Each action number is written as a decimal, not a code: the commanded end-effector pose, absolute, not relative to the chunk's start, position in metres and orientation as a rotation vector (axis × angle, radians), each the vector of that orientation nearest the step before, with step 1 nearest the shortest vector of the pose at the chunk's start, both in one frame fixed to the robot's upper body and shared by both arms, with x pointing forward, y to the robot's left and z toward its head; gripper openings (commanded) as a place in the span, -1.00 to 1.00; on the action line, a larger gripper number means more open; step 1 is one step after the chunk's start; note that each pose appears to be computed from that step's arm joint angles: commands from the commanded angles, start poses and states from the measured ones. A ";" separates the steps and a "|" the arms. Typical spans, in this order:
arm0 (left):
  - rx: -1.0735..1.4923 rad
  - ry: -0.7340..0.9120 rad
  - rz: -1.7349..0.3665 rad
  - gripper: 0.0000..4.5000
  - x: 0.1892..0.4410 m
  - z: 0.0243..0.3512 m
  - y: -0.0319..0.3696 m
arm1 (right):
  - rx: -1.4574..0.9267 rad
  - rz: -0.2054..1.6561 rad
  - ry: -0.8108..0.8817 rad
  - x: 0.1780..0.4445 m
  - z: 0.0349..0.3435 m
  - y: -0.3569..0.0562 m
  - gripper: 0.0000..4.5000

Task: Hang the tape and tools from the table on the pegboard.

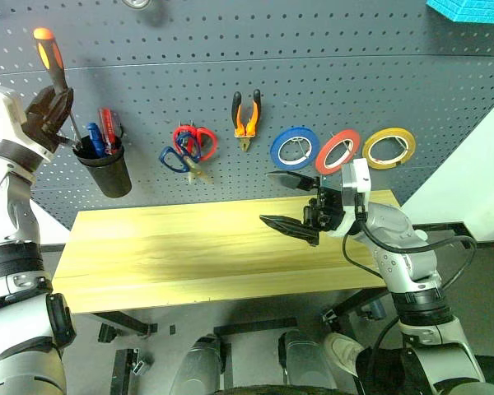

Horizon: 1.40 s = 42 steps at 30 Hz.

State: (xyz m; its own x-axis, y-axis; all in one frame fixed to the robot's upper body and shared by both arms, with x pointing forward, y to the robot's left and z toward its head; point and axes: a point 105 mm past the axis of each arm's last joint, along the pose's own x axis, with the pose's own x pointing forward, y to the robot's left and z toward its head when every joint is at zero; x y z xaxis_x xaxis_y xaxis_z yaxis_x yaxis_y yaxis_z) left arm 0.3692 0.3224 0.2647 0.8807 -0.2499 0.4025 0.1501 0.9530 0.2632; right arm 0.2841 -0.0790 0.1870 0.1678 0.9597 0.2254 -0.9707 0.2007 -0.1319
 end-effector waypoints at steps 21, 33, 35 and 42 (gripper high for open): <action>0.275 -0.398 -0.549 0.56 0.290 0.243 0.253 | -0.127 1.230 -0.235 0.287 0.167 -0.116 1.00; 0.174 -0.073 -0.482 0.56 0.245 0.065 0.221 | -0.210 0.963 0.035 0.290 0.067 -0.187 1.00; 0.197 -0.010 -0.445 0.56 0.239 0.036 0.226 | -0.222 0.913 0.078 0.288 0.048 -0.201 1.00; 0.200 0.114 -0.331 0.56 0.213 -0.024 0.248 | -0.246 0.772 0.158 0.278 0.012 -0.236 1.00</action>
